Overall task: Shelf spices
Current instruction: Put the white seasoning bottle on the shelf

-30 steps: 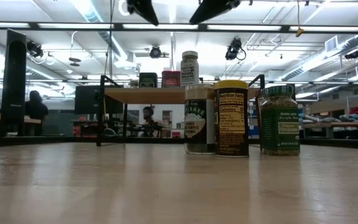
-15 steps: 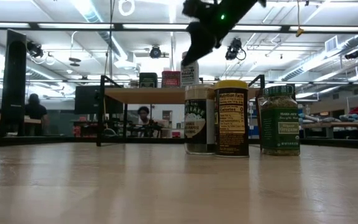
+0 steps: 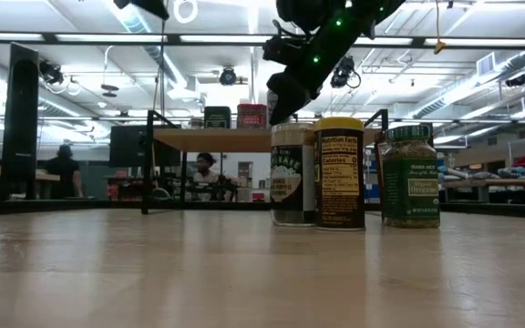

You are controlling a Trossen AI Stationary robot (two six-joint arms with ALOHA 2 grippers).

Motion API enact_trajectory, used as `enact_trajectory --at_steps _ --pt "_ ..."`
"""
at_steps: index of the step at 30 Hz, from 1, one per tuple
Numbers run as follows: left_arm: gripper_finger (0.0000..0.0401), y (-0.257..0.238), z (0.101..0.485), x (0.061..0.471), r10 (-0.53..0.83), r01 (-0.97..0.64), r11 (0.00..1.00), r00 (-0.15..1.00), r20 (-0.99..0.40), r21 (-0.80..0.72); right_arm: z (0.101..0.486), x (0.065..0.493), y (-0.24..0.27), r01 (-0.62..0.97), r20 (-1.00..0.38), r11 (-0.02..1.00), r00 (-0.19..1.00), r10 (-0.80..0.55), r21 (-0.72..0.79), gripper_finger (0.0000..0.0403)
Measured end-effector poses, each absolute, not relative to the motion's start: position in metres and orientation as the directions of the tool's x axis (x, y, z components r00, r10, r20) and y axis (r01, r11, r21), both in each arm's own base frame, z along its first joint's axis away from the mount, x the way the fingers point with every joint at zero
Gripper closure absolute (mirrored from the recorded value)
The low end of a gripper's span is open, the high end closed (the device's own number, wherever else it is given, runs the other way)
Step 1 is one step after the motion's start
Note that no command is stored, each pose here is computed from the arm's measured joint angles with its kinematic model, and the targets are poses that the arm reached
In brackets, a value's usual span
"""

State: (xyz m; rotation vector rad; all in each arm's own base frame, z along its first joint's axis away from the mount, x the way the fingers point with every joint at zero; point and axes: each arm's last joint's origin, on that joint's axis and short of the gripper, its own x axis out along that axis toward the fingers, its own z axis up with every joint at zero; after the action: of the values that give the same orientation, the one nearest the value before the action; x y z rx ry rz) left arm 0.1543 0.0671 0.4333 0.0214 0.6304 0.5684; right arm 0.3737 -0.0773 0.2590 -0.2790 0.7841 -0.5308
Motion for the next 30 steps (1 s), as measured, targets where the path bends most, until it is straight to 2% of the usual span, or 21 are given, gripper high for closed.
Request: enact_trajectory --at_steps 13,23,30 --pt "0.0401 0.059 0.367 0.138 0.515 -0.534 0.845 0.79 -0.332 0.039 0.261 0.369 -0.104 0.388 -0.571 0.795 0.553 -0.606 -0.467 0.0403" --pt "0.0401 0.063 0.3 0.15 0.471 -0.499 0.866 0.819 -0.328 -0.003 0.261 0.363 -0.123 0.414 -0.576 0.789 0.539 -0.615 -0.455 0.0403" --pt "0.0401 0.064 0.299 0.155 0.471 -0.484 0.875 0.853 -0.226 -0.003 0.261 0.361 -0.131 0.393 -0.579 0.79 0.538 -0.612 -0.471 0.0403"
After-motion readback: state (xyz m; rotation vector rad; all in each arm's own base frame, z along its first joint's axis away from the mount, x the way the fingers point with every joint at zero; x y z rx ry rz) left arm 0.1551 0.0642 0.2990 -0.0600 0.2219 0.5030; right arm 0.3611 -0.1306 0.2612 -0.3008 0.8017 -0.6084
